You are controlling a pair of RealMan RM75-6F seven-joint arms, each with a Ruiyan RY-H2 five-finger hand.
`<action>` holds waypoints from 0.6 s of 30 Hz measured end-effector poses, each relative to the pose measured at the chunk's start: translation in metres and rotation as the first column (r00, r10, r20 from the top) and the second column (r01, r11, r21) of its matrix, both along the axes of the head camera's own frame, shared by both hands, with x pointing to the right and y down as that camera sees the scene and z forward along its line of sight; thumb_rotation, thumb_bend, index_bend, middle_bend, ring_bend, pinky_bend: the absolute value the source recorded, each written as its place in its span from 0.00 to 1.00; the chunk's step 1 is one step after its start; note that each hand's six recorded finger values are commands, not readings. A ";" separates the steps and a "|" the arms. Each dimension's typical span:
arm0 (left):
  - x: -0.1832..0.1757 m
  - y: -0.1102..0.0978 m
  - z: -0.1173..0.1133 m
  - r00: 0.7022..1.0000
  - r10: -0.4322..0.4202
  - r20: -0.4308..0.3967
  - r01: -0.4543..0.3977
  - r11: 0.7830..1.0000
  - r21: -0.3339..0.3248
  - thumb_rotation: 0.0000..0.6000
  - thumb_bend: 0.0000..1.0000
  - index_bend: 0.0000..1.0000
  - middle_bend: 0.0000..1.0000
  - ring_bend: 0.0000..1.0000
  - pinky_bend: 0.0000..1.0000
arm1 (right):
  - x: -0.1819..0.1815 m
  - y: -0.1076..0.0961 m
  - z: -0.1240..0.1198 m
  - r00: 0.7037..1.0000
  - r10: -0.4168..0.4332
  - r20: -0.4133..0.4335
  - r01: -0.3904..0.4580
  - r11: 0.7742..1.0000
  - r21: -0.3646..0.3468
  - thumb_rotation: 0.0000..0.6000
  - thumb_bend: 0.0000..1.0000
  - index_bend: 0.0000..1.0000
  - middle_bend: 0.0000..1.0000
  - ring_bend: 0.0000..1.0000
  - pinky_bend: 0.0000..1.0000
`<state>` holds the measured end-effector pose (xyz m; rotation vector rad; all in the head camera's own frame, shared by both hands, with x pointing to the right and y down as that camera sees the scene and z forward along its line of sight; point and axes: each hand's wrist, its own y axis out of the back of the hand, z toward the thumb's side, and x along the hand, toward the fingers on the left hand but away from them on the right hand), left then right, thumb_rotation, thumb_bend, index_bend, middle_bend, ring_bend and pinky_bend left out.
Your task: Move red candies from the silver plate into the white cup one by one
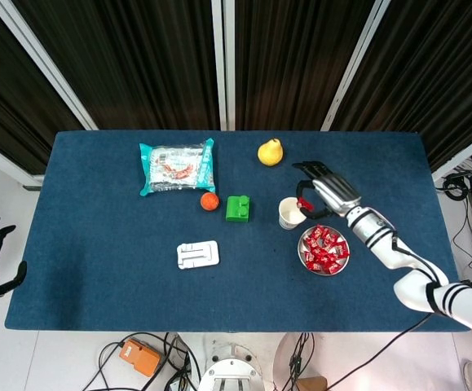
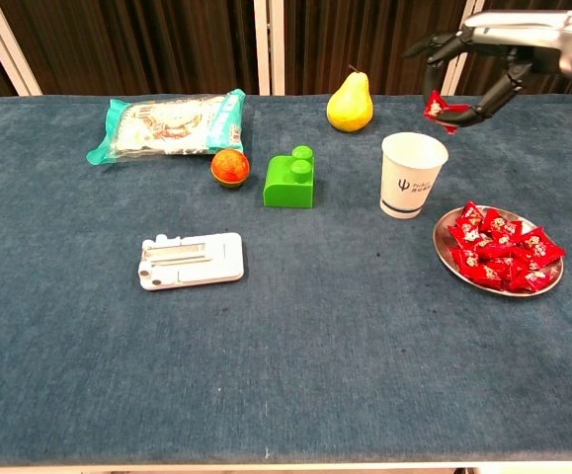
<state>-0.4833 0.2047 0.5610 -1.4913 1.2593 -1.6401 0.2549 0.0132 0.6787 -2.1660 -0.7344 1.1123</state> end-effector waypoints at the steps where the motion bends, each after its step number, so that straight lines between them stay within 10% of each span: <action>1: 0.000 0.000 0.000 1.000 -0.001 0.000 0.001 1.000 0.000 1.00 0.34 0.16 0.00 0.00 0.00 | -0.004 -0.002 0.002 1.000 -0.008 -0.005 0.008 1.000 0.000 1.00 0.65 0.67 0.11 0.08 0.03; 18: -0.001 0.000 -0.001 1.000 -0.001 -0.001 0.001 1.000 0.000 1.00 0.34 0.16 0.00 0.00 0.00 | -0.018 0.006 0.020 0.993 -0.088 -0.073 0.083 0.994 -0.066 1.00 0.60 0.38 0.11 0.08 0.02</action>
